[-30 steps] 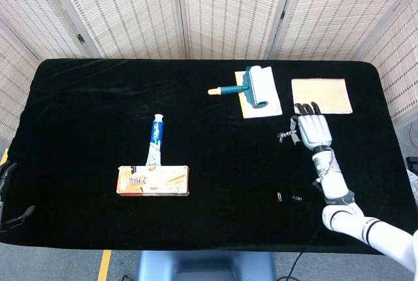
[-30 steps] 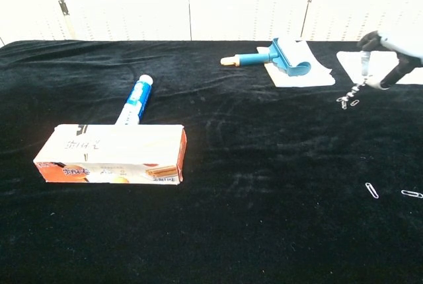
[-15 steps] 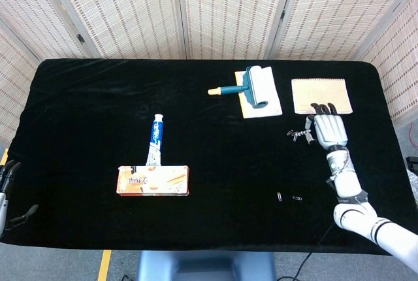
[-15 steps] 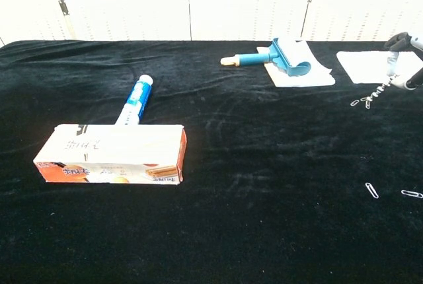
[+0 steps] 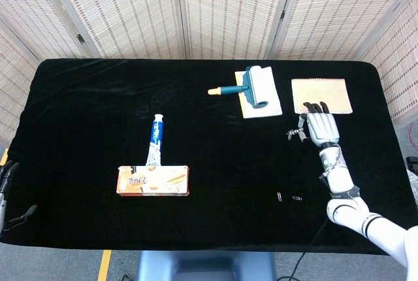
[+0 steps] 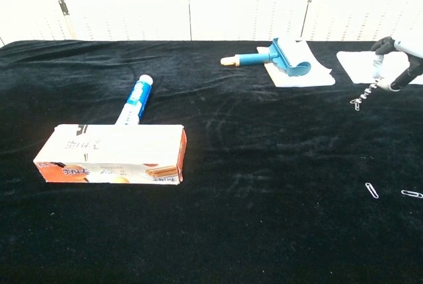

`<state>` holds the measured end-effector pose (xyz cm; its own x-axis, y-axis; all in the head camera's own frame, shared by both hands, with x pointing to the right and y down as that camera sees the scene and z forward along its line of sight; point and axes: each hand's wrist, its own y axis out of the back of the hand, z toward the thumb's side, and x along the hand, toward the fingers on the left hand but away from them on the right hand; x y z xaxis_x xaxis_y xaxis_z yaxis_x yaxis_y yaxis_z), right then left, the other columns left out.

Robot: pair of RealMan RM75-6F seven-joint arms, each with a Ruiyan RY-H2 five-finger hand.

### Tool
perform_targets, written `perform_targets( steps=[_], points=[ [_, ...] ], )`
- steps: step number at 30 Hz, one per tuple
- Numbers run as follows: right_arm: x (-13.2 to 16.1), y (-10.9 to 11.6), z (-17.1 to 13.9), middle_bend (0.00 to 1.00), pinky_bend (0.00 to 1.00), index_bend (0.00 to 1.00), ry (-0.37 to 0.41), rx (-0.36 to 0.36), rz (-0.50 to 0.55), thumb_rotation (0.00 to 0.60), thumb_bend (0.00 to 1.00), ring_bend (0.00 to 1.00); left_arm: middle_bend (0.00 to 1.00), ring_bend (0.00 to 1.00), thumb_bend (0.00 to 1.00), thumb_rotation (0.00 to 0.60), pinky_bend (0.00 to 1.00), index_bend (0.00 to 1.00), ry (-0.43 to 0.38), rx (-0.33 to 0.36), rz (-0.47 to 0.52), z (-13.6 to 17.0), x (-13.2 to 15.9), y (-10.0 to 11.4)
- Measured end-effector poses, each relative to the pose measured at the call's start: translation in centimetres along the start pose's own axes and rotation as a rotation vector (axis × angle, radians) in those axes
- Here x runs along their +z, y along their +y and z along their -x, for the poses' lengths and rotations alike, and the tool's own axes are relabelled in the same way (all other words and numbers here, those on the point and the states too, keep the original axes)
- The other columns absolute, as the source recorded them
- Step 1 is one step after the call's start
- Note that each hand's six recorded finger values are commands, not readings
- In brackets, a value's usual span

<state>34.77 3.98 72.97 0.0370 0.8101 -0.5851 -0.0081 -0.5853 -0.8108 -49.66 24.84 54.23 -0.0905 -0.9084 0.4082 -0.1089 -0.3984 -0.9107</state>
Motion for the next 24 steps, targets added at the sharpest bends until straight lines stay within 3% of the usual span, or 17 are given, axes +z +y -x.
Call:
perform_targets(
  steps=[12,24],
  points=[
    [0.6,0.5,-0.5,0.15,0.0,0.9,0.022,-0.008,0.019,0.6,0.59,0.11,0.07,0.05,0.25,0.6,0.01,0.0,0.006,0.011,0.006,0.1,-0.3,0.3],
    [1.3,2.1,-6.0,0.15,0.0,0.9,0.141,-0.072,0.019,0.6,0.59,0.11,0.07,0.05,0.25,0.6,0.02,0.0,0.0,0.007,-0.003,0.1,0.1,0.0]
  ],
)
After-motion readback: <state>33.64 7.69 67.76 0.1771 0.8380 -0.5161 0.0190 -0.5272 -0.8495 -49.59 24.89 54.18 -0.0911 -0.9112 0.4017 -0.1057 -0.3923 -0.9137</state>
